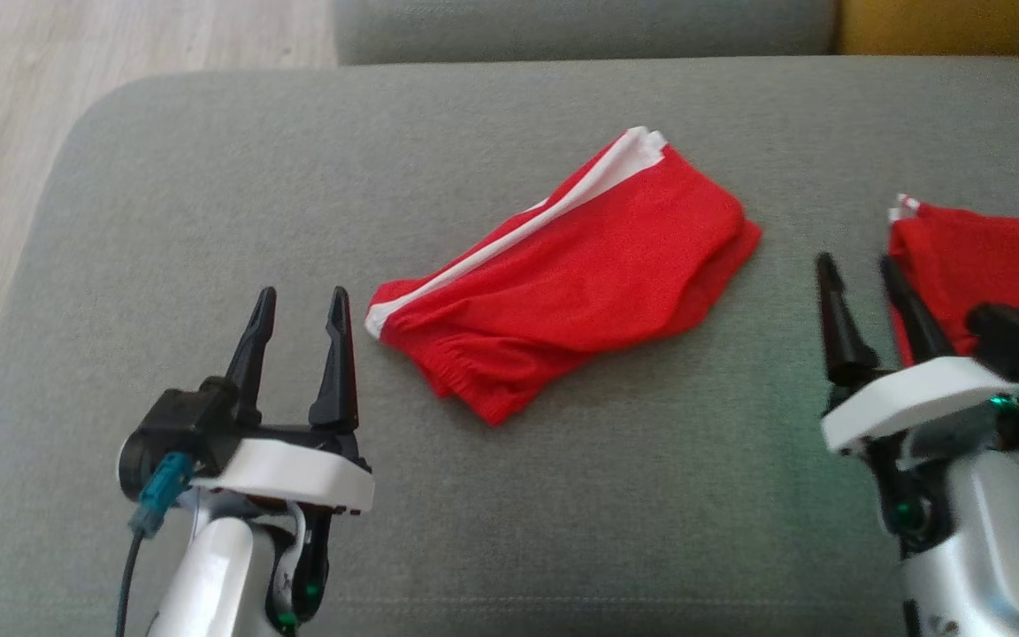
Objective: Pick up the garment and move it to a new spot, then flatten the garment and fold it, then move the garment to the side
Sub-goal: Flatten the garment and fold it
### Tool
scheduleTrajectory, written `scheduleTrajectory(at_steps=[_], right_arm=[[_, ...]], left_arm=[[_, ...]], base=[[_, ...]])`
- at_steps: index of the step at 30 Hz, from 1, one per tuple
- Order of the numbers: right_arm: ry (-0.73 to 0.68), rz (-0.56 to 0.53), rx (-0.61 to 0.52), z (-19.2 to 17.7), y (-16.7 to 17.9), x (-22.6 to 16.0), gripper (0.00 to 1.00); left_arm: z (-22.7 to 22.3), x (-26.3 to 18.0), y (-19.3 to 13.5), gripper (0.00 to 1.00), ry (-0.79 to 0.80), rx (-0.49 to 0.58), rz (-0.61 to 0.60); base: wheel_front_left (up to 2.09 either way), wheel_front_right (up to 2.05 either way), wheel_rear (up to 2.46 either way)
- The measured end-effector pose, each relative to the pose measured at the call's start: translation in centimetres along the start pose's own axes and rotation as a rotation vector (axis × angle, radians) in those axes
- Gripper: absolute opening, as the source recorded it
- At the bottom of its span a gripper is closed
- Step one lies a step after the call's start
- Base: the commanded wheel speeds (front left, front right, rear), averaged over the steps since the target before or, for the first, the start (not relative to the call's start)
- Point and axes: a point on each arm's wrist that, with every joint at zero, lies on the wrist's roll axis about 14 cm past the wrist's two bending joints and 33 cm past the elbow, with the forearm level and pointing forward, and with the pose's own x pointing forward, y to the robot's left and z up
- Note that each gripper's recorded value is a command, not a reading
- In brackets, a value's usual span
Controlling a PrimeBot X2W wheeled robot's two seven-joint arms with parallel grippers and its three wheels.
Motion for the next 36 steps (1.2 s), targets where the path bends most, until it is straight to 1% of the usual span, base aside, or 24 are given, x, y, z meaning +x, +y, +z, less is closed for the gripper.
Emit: scheduleTrajectory(at_steps=[2, 3, 7, 8, 9, 14, 17, 20, 24, 29, 35, 36], right_arm=[[0.073, -0.033, 0.075, -1.6, -1.0, 0.4, 1.00], [0.134, -0.052, 0.154, -3.2, -1.6, 0.9, 1.00], [0.253, -0.069, 0.329, -6.3, -1.7, 2.7, 1.00], [0.278, -0.072, 0.365, -6.9, -1.6, 3.3, 1.00], [0.278, -0.072, 0.365, -6.9, -1.6, 3.3, 1.00], [0.348, -0.078, 0.545, -8.5, -0.3, 7.0, 1.00], [0.402, -0.084, 0.614, -9.9, 0.7, 8.6, 1.00], [0.438, -0.101, 0.657, -11.0, 1.4, 9.8, 1.00], [0.448, -0.116, 0.675, -11.0, 1.7, 11.6, 1.00], [0.492, -0.114, 0.636, -11.7, 2.7, 12.8, 1.00], [0.536, -0.083, 0.577, -11.7, 4.1, 14.1, 1.00], [0.540, -0.077, 0.567, -11.6, 4.3, 14.3, 0.65]], left_arm=[[-0.3, -0.1, 0.5, 1.00, 0.010, -0.001, 0.016], [-0.7, -0.3, 1.2, 1.00, 0.022, 0.000, 0.034], [-1.2, -0.5, 2.0, 1.00, 0.040, -0.001, 0.059], [-1.3, -0.5, 2.2, 1.00, 0.041, -0.001, 0.065], [-1.3, -0.5, 2.2, 1.00, 0.041, -0.001, 0.065], [-1.6, -0.7, 3.7, 1.00, 0.055, 0.010, 0.106], [-2.1, -1.2, 4.3, 1.00, 0.073, 0.013, 0.125], [-2.3, -1.4, 5.0, 1.00, 0.081, 0.014, 0.146], [-2.4, -1.4, 5.2, 1.00, 0.086, 0.021, 0.151], [-2.4, -1.4, 5.7, 1.00, 0.088, 0.029, 0.168], [-2.6, -1.1, 5.9, 1.00, 0.091, 0.027, 0.173], [-2.7, -1.0, 5.9, 1.00, 0.092, 0.022, 0.175]], base=[[0.00, 0.00, 0.00], [0.00, 0.00, 0.00], [0.00, 0.00, 0.00], [0.00, 0.00, 0.00], [0.00, 0.00, 0.00], [0.00, 0.00, 0.00], [0.00, 0.00, 0.00], [0.00, 0.00, 0.00], [0.00, 0.00, 0.00], [0.00, 0.00, 0.00], [0.00, 0.00, 0.00], [0.00, 0.00, 0.00]])
